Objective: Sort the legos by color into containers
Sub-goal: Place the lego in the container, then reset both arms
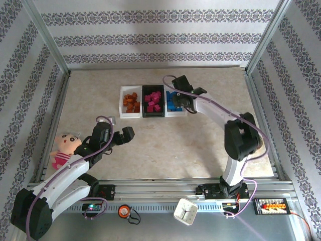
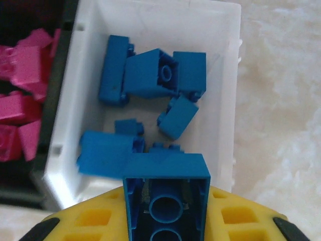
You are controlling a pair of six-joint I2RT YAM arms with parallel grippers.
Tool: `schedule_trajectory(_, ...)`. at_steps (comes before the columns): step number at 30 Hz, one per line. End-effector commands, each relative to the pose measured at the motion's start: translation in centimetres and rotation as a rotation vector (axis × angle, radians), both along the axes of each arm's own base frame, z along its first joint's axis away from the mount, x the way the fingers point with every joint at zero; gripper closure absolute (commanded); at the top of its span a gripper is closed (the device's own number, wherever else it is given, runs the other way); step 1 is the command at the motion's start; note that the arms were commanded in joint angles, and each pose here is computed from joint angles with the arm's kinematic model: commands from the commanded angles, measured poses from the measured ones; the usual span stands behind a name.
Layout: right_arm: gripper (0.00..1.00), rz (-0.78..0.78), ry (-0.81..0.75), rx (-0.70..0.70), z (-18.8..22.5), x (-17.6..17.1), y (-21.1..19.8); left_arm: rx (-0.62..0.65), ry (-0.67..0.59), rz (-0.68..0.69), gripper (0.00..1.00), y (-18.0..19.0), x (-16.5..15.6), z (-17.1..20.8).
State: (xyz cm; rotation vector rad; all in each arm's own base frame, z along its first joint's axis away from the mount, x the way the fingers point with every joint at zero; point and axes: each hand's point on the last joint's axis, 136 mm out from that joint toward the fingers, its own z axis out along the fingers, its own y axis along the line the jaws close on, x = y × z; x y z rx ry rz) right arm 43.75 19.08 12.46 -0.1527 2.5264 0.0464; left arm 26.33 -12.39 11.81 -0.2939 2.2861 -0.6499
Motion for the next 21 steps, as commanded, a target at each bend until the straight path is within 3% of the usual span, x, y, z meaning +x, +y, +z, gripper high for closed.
schedule_trajectory(1,0.69,-0.032,-0.016,-0.092,-0.5,2.2,-1.1,-0.02,-0.02,-0.001,0.0,-0.5,0.4,1.4)
schedule_trajectory(3,0.62,-0.038,-0.013,-0.11,-1.0,3.0,-1.1,-0.018,-0.022,0.003,0.0,-0.4,0.5,1.6)
schedule_trajectory(7,0.36,-0.038,-0.027,-0.119,-0.5,3.9,-0.9,-0.007,-0.032,0.008,0.0,-0.3,0.7,2.2)
schedule_trajectory(15,0.25,-0.053,-0.175,0.065,5.5,1.0,-1.0,0.085,-0.152,0.045,0.0,1.0,2.4,6.8)
schedule_trajectory(20,0.2,-0.054,-0.301,0.205,8.0,-2.5,-1.7,0.185,-0.228,0.2,0.0,4.5,4.7,8.6)
schedule_trajectory(21,0.09,-0.053,-0.322,0.22,8.1,-3.2,-2.0,0.199,-0.242,0.238,0.0,5.3,5.3,8.9)
